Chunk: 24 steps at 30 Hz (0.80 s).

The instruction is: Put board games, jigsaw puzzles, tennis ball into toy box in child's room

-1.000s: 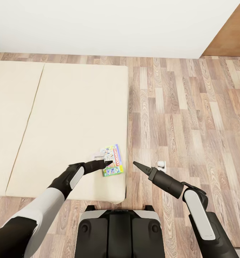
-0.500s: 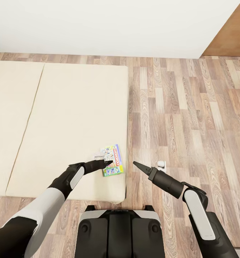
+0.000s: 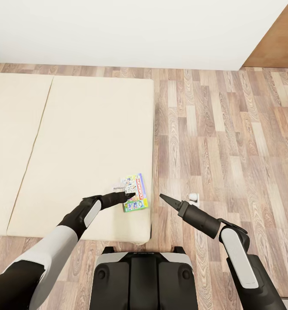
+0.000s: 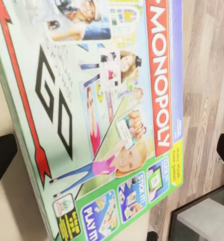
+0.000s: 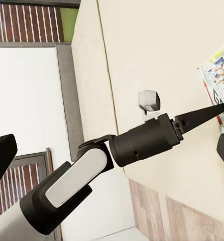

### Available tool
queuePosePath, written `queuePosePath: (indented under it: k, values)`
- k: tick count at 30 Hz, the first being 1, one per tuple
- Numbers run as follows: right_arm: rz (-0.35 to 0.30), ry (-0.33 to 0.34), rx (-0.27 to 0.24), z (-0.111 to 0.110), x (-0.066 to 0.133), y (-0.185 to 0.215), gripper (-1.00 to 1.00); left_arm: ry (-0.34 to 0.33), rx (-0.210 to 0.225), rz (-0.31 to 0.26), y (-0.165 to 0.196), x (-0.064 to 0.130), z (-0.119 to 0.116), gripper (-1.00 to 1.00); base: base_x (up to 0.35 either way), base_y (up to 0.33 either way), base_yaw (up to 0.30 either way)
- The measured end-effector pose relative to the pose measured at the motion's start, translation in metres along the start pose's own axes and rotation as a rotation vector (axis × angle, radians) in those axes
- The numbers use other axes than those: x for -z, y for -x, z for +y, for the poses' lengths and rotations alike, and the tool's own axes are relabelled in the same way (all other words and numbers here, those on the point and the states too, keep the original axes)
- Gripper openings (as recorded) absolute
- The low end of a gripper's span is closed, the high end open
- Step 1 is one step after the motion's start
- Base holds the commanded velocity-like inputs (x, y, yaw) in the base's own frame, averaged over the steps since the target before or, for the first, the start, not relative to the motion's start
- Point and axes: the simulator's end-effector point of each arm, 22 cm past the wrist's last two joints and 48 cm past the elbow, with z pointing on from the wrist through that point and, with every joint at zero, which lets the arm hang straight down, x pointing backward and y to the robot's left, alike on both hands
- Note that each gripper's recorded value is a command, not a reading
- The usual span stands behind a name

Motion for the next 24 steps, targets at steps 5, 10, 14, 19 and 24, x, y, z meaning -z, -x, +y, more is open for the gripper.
queuePosePath:
  k: [5,10,14,19,24]
  values:
    - [0.001,0.004,-0.001,0.0007,0.0003,-0.0001,1.00,-0.001,0.000,-0.001,0.0002,0.0002,0.0001,1.00,0.000,0.000,0.000]
    - [0.007,-0.001,0.005,-0.0018,0.0036,0.0006,1.00,-0.001,0.000,-0.001,0.0003,0.0002,0.0001,1.00,0.000,0.000,0.000]
    - [0.010,-0.005,0.009,-0.0033,0.0054,0.0012,1.00,-0.001,0.001,-0.001,0.0003,0.0002,0.0000,1.00,0.000,0.000,0.000]
    - [0.011,-0.006,0.010,-0.0037,0.0059,0.0014,1.00,-0.003,0.002,-0.001,0.0002,0.0000,-0.0005,1.00,0.000,0.000,0.000]
    - [0.011,-0.007,0.010,-0.0038,0.0060,0.0014,1.00,-0.003,0.002,-0.001,0.0003,0.0000,-0.0008,1.00,0.000,0.000,0.000]
